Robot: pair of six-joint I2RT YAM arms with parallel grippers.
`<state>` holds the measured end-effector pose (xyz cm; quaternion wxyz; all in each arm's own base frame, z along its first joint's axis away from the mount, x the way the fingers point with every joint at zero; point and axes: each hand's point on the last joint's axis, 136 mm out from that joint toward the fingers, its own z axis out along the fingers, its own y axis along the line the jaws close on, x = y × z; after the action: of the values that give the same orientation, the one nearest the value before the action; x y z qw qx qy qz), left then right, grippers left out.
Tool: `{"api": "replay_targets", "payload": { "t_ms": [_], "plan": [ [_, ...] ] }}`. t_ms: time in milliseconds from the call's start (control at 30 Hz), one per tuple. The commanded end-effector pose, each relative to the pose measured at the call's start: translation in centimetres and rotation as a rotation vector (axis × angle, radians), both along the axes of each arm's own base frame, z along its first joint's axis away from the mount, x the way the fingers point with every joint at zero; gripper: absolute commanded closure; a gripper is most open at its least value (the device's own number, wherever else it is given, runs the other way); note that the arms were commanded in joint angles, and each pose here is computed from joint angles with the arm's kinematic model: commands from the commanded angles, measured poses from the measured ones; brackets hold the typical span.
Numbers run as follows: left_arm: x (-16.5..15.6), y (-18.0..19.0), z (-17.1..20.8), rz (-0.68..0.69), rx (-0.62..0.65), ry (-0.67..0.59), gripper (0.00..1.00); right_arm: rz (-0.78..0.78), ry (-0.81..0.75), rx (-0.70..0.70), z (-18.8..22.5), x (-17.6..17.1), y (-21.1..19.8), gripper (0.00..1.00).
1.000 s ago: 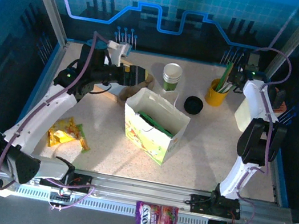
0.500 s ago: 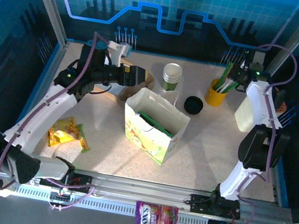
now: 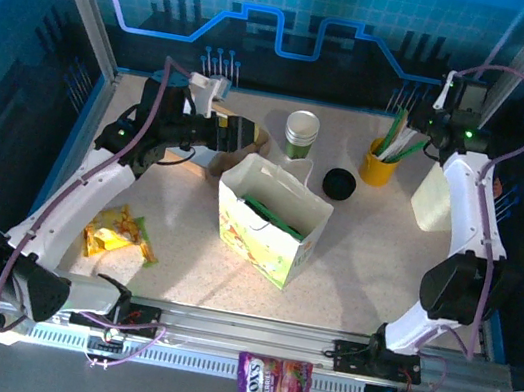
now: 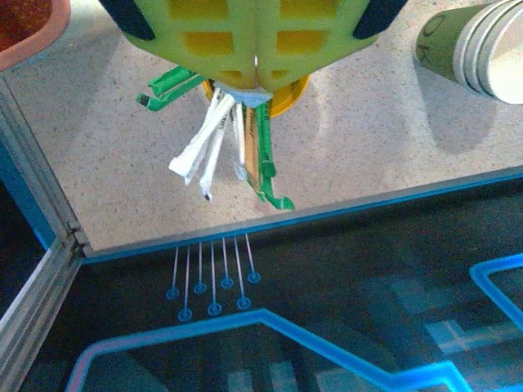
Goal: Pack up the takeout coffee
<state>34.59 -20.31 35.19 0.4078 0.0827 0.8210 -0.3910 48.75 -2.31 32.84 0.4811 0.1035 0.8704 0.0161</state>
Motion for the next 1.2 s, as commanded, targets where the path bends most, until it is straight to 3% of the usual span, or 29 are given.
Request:
{"api": "replay_targets", "payload": {
  "t_ms": [0, 233, 500, 600, 867, 1167],
  "plan": [
    [-0.7, -0.2, 0.9, -0.033, -0.005, -0.049, 0.20, 0.043, -0.098, -0.038, 4.9, -1.3, 0.9, 0.97],
    [-0.7, 0.0, 1.0, -0.024, 0.001, -0.057, 0.20, 0.139, -0.219, -0.032, 10.2, -4.8, 4.0, 0.97],
    [-0.7, 0.2, 0.9, -0.018, 0.015, -0.044, 0.20, 0.389, -0.365, -0.084, 15.3, -13.4, 12.1, 0.98],
    [-0.5, 0.6, 0.7, 0.001, 0.026, -0.035, 0.20, 0.493, -0.392, -0.035, 16.2, -16.6, 14.5, 0.98],
    [-0.3, 1.7, 1.2, 0.047, 0.031, -0.056, 0.20, 0.789, -0.410, 0.105, 15.9, -22.0, 21.5, 0.98],
    [-0.5, 2.1, 1.2, 0.058, 0.054, -0.078, 0.20, 1.027, -0.225, -0.045, 11.6, -25.0, 25.0, 0.98]
  ]
}}
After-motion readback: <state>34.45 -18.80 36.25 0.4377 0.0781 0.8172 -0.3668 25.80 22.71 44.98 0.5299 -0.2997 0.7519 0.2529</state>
